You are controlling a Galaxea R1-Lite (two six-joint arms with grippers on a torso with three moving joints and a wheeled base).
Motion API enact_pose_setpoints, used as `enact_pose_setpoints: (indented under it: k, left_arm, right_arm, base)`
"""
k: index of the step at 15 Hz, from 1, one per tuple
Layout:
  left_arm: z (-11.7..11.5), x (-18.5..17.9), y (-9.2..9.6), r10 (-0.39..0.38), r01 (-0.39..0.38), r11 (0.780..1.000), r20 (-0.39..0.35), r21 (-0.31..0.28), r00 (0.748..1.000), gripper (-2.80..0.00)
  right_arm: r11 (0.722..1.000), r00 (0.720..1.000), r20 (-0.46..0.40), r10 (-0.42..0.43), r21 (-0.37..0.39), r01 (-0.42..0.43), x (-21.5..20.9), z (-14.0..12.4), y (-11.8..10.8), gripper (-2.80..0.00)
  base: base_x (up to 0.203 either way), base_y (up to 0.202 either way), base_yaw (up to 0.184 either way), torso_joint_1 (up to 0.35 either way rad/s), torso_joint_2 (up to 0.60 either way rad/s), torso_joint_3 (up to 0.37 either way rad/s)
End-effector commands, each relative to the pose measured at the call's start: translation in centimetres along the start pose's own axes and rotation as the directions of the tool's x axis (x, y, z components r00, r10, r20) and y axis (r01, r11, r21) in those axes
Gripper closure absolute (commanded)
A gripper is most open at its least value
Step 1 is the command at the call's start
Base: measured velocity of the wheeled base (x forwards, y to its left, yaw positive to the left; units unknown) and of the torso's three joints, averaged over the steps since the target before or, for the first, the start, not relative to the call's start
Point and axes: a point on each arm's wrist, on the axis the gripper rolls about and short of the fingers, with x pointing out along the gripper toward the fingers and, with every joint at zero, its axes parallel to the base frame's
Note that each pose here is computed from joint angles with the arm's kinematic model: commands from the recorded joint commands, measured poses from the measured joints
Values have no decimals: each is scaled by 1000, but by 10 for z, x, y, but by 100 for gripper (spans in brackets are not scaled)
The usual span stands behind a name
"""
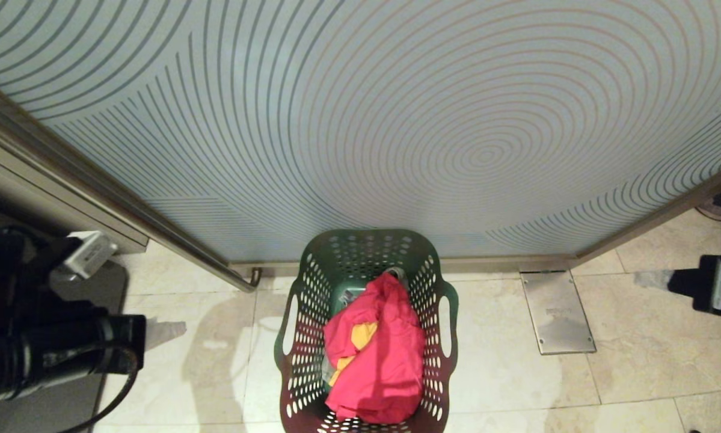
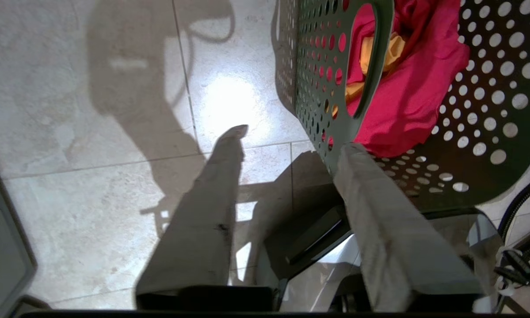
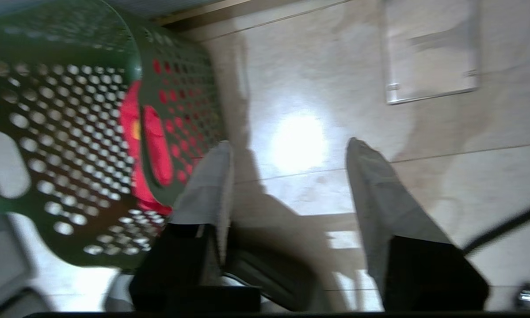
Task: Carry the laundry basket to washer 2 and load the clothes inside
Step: Pick up the clothes basket and put it beside the washing machine
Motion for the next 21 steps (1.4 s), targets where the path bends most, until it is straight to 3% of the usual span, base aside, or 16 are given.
enact_pose_setpoints:
  k: [1, 3, 6, 10, 16, 21]
  left_arm:
    - [6, 31, -16, -6, 6, 1000, -81, -5, 997, -280]
    - [5, 31, -25, -30, 32, 999, -91, 16, 995, -280]
    - [0, 31, -34, -18, 23, 999, -98, 49, 995, -280]
    - [-2, 39, -40, -32, 33, 999, -124, 10, 992, -280]
    - [-15, 54, -65, -32, 37, 999, -175, 23, 984, -280]
    - [-20, 85, -83, 15, -8, 999, -134, 50, 991, -280]
  right_arm:
    - [999, 991, -131, 28, 50, -22, 61, 0, 11, -280]
    - [995, 980, -174, 97, 54, -89, 79, -6, 33, -280]
    - [991, 961, -245, 125, 82, -108, 105, -18, 55, -280]
    - [989, 941, -309, 139, 84, -119, 140, -35, 71, -280]
    - [983, 931, -317, 180, 92, -159, 178, -31, 99, -280]
    - [976, 921, -321, 220, 77, -206, 209, -32, 128, -280]
  base:
    - [0, 0, 0, 0, 0, 0]
    - [0, 0, 0, 0, 0, 0]
    - [0, 0, 0, 0, 0, 0]
    - [0, 0, 0, 0, 0, 0]
    - [0, 0, 0, 0, 0, 0]
    - [0, 0, 0, 0, 0, 0]
